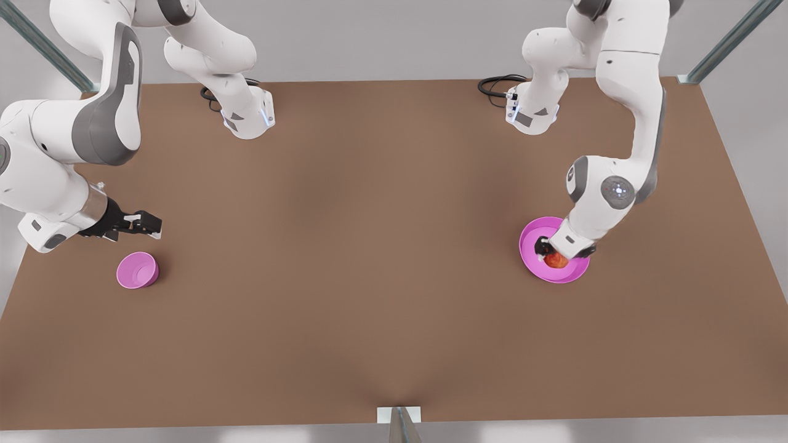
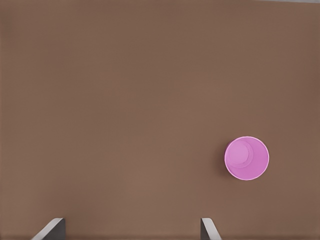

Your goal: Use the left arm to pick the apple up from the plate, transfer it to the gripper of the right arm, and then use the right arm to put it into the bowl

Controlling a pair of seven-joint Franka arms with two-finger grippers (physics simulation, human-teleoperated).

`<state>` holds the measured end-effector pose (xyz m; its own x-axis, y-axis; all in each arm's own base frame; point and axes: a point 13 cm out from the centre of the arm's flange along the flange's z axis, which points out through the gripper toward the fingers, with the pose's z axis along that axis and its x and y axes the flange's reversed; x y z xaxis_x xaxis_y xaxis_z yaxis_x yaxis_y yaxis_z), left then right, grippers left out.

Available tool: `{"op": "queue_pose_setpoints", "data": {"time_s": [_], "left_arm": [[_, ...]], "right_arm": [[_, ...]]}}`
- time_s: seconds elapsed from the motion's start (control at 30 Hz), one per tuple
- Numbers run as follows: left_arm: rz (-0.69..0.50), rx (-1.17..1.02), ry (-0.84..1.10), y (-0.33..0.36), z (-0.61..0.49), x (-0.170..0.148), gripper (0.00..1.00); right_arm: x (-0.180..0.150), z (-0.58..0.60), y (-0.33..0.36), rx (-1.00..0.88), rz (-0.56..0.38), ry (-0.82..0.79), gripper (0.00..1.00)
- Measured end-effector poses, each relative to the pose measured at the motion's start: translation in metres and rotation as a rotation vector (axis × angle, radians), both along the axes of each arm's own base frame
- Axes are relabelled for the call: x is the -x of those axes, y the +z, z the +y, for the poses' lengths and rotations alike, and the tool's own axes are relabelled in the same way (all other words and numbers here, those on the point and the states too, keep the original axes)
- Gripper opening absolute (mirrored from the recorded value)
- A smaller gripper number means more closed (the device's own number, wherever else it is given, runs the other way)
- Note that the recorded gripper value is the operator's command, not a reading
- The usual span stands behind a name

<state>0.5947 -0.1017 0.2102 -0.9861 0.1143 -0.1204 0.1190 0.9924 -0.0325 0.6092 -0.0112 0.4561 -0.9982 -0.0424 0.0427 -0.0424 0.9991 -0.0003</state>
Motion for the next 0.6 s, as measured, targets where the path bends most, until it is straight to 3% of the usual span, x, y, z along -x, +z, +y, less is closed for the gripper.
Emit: {"op": "queue_pose_setpoints", "data": {"time_s": [0.17, 0.3, 0.37, 0.5, 0.6], "left_arm": [[0.094, 0.202, -0.151, 0.037, -0.159, 0.028, 0.76], [0.163, 0.517, -0.247, 0.045, -0.313, 0.059, 0.75], [0.158, 0.698, -0.268, 0.057, -0.378, 0.055, 0.75], [0.070, 1.015, -0.321, 0.081, -0.479, 0.030, 0.70], [-0.034, 1.174, -0.373, 0.078, -0.523, 0.002, 0.70]], "right_arm": [[0.000, 0.000, 0.000, 0.000, 0.000, 0.001, 1.00], [0.000, 0.003, 0.000, -0.010, 0.000, 0.002, 1.00], [0.000, 0.010, -0.003, -0.033, 0.006, 0.003, 1.00], [-0.008, 0.071, -0.034, -0.295, 0.067, -0.015, 1.00], [-0.028, 0.143, -0.095, -0.625, 0.183, -0.069, 1.00]]}}
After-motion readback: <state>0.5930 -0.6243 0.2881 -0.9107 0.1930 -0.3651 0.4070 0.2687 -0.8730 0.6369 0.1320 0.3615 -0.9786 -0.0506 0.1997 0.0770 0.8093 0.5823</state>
